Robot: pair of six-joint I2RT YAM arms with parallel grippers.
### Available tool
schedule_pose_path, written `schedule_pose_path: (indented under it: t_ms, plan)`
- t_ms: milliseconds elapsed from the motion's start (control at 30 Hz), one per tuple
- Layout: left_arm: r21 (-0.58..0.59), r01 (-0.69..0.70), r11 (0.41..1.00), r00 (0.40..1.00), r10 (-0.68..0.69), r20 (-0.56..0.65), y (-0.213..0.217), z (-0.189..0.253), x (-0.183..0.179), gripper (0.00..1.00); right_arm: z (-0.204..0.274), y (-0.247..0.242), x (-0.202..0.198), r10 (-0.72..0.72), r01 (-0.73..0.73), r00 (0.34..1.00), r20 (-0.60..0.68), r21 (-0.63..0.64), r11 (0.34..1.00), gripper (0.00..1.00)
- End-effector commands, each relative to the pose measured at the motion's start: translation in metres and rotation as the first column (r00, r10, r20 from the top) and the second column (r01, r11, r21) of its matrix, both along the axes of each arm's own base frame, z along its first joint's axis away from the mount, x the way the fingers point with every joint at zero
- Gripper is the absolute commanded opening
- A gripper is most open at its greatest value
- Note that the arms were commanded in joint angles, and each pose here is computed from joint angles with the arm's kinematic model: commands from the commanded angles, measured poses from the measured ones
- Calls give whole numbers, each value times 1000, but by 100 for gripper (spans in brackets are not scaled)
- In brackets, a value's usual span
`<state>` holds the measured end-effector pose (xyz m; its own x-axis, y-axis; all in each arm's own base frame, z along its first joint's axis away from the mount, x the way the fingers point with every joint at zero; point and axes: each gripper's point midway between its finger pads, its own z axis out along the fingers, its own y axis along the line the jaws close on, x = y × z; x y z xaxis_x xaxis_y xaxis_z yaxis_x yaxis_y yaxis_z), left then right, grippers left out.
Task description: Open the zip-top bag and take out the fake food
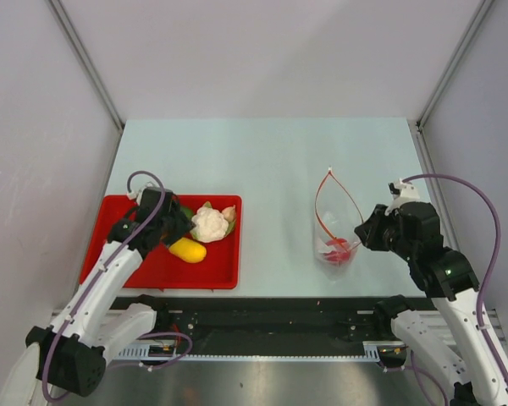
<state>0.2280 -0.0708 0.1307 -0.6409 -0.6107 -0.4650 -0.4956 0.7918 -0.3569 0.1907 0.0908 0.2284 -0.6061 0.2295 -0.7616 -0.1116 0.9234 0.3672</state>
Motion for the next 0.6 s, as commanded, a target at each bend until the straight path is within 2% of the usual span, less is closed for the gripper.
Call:
schedule_pose_path:
  t_ms: [0, 67, 100, 133, 233, 267, 300, 333, 367, 400, 433, 500, 533, 567]
  plan:
    - [-166, 213, 963, 957, -171, 233, -47, 52, 28, 56, 8, 4, 8, 33, -33, 999, 29, -17, 999, 16]
    - [-225, 353, 908, 894, -256, 368, -79, 84, 39, 58, 9, 7, 10, 42, -41, 999, 32, -17, 999, 15]
    - [-229, 411, 882, 843, -272, 463, -93, 107, 50, 59, 8, 9, 12, 48, -47, 998, 32, -22, 999, 14]
    - [-231, 453, 861, 808, -287, 515, -105, 129, 54, 59, 10, 7, 14, 36, -34, 999, 36, -30, 999, 8]
    - [-227, 611, 759, 712, -401, 576, -165, 154, 58, 59, 11, 5, 20, 20, -17, 998, 54, -57, 998, 0]
    - [-219, 679, 701, 651, -437, 621, -193, 182, 51, 58, 13, 7, 21, 26, -23, 998, 58, -54, 998, 0]
    - [-233, 711, 664, 642, -477, 600, -217, 174, 56, 57, 11, 7, 22, 19, -17, 999, 43, -52, 999, 0]
    - [-222, 745, 629, 596, -479, 644, -234, 203, 57, 55, 13, 7, 22, 10, -8, 999, 37, -45, 999, 0]
    - [-221, 786, 577, 560, -514, 650, -258, 210, 45, 52, 12, 7, 22, 6, -5, 1000, 28, -42, 999, 0]
    - [-212, 803, 557, 549, -553, 627, -279, 199, 50, 50, 11, 7, 22, -6, 7, 1000, 13, -36, 999, 0]
    - [-185, 844, 504, 484, -566, 667, -302, 224, 37, 49, 11, 7, 22, -8, 8, 1000, 9, -34, 999, 0]
    - [-143, 876, 461, 436, -626, 647, -326, 219, 30, 45, 14, 8, 22, -8, 9, 1000, 12, -26, 1000, 0]
    - [-128, 898, 420, 399, -658, 639, -351, 219, 26, 43, 16, 8, 23, -7, 7, 1000, 17, -24, 1000, 0]
    - [-99, 912, 399, 370, -689, 623, -361, 214, 24, 36, 20, 8, 22, -5, 5, 1000, 27, -21, 1000, 0]
